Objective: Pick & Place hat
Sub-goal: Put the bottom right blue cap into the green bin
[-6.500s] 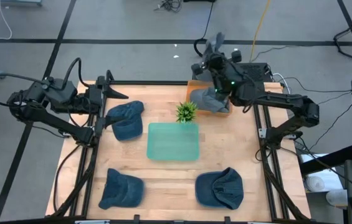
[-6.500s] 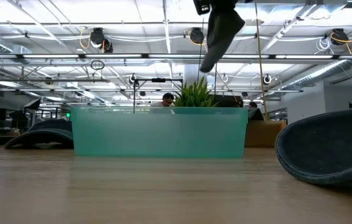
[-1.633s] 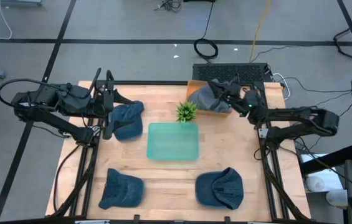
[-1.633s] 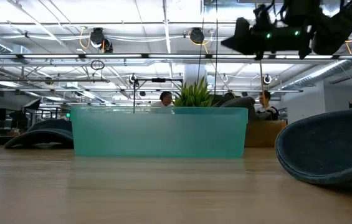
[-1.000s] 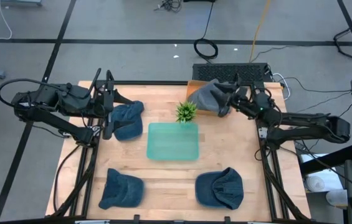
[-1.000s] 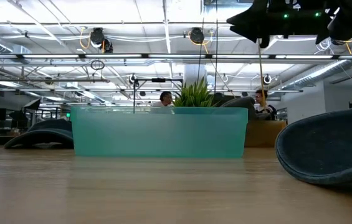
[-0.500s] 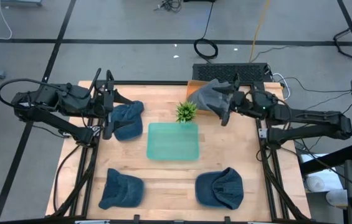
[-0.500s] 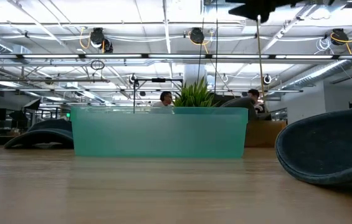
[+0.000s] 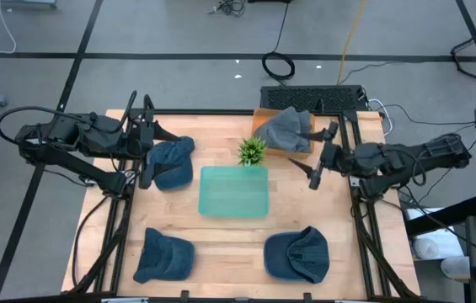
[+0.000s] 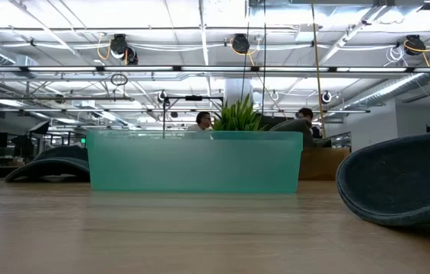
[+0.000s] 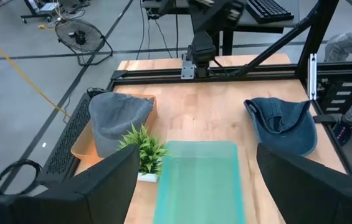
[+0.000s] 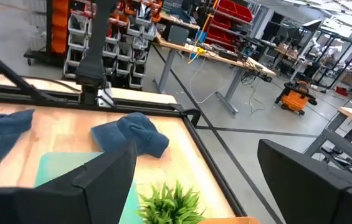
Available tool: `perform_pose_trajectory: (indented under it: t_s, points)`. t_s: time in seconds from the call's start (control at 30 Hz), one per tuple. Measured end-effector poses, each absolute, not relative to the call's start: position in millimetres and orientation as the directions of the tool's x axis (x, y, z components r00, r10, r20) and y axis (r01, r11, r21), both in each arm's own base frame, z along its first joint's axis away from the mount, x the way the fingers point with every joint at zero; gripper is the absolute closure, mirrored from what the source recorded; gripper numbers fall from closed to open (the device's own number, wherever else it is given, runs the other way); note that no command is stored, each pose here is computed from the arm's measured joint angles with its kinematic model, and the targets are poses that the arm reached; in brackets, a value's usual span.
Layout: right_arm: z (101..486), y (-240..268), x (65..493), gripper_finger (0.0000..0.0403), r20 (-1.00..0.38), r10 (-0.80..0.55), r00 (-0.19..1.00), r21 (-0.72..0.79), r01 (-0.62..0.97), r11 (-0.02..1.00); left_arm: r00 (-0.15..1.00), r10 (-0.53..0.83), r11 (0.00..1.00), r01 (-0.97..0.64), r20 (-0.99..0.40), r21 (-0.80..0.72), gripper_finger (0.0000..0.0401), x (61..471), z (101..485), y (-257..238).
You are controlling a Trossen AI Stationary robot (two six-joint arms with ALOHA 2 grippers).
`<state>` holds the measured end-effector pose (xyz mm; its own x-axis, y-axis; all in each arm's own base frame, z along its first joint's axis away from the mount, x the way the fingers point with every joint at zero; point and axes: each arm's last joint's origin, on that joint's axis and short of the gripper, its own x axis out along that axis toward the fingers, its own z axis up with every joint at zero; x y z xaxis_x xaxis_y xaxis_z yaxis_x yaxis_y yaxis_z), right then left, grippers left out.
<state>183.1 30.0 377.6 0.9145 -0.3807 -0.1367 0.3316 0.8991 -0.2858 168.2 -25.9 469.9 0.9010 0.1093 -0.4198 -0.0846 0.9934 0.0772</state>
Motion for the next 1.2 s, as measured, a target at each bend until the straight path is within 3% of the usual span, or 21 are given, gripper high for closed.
perform_pose_trajectory:
  t_s: [0.5,0.87,1.0,1.2]
  points:
    - [391,136,209,0.0083,-0.145,-0.331,0.933,-0.374,0.258,0.891,0.901,0.109,0.989,-0.142,-0.42,-0.048,0.0068,168,470,-26]
    - [360,234,222,0.0083,-0.206,-0.189,0.96,-0.404,0.092,0.91,0.901,0.109,0.981,-0.165,-0.42,-0.1,0.0068,168,470,-26]
    - [341,255,221,0.0083,-0.244,-0.143,0.959,-0.371,0.044,0.928,0.901,0.109,0.981,-0.166,-0.42,-0.102,0.0068,168,470,-26]
    - [315,269,223,0.0083,-0.367,-0.035,0.929,-0.186,-0.036,0.982,0.901,0.107,0.975,-0.178,-0.421,-0.132,0.0068,168,470,-26]
